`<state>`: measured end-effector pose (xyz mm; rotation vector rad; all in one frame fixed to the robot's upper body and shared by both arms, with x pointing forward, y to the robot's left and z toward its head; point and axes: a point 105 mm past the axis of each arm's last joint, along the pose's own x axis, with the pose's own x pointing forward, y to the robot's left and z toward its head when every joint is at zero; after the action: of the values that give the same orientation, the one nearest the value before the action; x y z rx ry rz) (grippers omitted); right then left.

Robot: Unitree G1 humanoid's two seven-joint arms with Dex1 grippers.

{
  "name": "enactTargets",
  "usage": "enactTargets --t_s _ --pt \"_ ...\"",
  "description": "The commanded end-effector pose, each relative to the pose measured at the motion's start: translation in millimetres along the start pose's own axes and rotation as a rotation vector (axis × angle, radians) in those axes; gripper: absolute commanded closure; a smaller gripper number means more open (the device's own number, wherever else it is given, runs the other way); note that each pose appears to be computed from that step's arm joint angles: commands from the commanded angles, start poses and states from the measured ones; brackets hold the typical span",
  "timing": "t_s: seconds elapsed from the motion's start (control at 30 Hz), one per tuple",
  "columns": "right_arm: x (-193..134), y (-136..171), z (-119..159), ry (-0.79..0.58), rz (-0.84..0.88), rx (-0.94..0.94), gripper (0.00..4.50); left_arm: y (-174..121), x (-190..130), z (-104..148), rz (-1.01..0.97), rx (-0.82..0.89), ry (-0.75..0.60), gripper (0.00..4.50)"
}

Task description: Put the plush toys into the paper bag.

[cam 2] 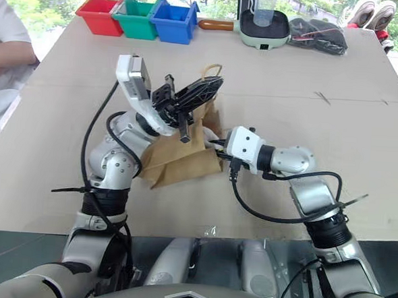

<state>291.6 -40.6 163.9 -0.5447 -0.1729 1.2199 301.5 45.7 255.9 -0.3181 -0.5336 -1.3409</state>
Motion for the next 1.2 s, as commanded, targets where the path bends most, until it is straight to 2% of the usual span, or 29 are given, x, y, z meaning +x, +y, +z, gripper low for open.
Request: enactTargets --t_s 0.03,0.17,0.27,0.33,0.37,0.4,0.5,0.53,0.77,0.93,1.1,1.2 --pt "-8 -10 29 -0.069 -0.026 -0.033 4.46 -2 9 12 -0.047 0.024 -0.065 4.5" --pt "15 -7 10 -0.009 0.064 -0.036 4.46 -2 2 6 -0.04 0.001 -0.074 4.5" --pt "28 -7 -5 0.014 0.086 -0.028 3.52 -4 -3 2 -0.027 -0.005 -0.077 4.5" --pt "28 -4 -13 0.027 0.106 -0.03 2.39 -5 -6 0 -0.015 -0.004 -0.075 4.5" --pt "29 -3 -15 0.028 0.113 -0.028 2.15 -5 -8 0 -0.009 -0.004 -0.074 4.5" --pt "29 -3 -16 0.026 0.115 -0.027 1.59 -5 -9 0 -0.006 -0.003 -0.075 4.5" --pt "20 -1 -14 0.017 0.114 -0.003 0.34 -4 -18 2 0.023 0.02 -0.068 4.5" --pt "16 -2 -13 0.017 0.1 0.016 0.13 -2 -22 4 0.039 0.028 -0.069 4.5" --pt "-19 -14 -13 0.097 -0.077 0.162 0.13 -4 -36 17 0.1 0.07 -0.082 4.5" --pt "-45 -11 -12 0.144 -0.155 0.256 0.13 -7 -40 30 0.133 0.097 -0.101 4.5" --pt "-51 -7 -9 0.139 -0.168 0.304 0.13 -8 -41 31 0.149 0.097 -0.098 4.5" --pt "-57 -7 -17 0.172 -0.223 0.424 0.13 -9 -42 34 0.15 0.106 -0.097 4.5"
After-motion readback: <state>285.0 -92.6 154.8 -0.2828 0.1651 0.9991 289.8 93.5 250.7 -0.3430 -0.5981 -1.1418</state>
